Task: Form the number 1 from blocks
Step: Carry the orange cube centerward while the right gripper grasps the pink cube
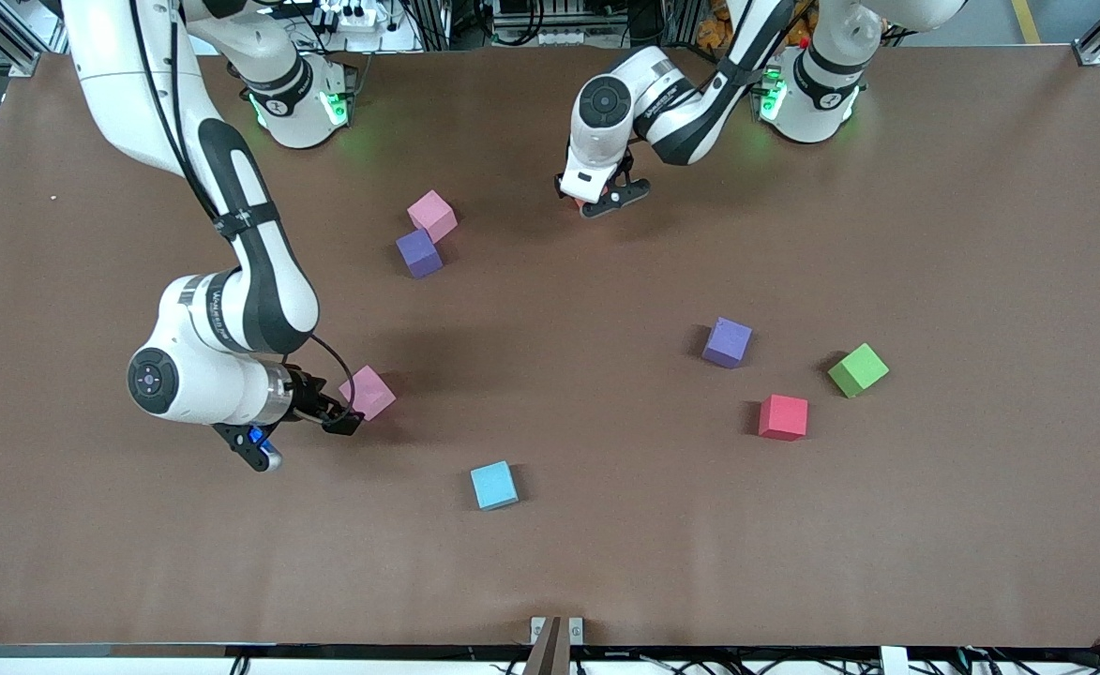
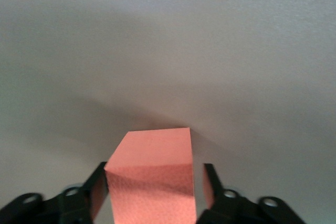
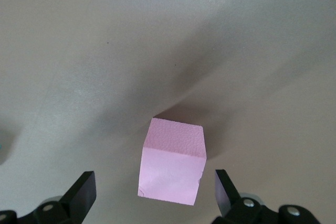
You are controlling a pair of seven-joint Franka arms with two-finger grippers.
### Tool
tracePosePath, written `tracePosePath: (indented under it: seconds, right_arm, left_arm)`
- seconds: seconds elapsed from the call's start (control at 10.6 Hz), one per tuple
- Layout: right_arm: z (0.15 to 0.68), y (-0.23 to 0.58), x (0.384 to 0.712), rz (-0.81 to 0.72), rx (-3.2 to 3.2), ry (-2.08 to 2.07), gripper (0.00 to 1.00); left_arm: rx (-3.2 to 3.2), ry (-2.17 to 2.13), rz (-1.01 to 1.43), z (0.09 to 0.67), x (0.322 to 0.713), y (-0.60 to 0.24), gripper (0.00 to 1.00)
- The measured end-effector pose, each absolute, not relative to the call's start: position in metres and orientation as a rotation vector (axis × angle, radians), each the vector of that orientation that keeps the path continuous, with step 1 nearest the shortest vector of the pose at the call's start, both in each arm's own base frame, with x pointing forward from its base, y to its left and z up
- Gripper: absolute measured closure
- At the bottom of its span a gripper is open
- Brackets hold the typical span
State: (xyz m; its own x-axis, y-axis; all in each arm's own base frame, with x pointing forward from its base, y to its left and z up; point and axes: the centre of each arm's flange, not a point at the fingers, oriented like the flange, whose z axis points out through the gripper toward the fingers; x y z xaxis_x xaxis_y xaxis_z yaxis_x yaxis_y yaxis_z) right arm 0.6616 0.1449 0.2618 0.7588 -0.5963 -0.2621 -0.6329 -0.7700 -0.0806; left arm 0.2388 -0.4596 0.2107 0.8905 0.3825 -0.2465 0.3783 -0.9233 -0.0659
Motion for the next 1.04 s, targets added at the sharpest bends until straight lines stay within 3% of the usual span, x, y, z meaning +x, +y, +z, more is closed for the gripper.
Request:
tracePosePath:
  seconds: [0.09, 0.66, 1.04]
  right_arm:
    - [0.262, 0.149, 0.661, 0.332, -2.796, 0.974, 0.00]
    - [0.240, 0.161, 0.652, 0.296, -2.822, 0.970, 0.00]
    - [0.223, 0.147, 0.641, 0.321, -2.843, 1.012, 0.00]
  left_arm:
    - [-3.063, -0.606, 0.390, 0.213, 0.237, -0.464, 0.41]
    - [-3.176, -0.191, 0.213, 0.231, 0.206, -0.495, 0.46]
    - [-3.186, -0.019, 0.176, 0.232, 0.206, -0.498, 0.46]
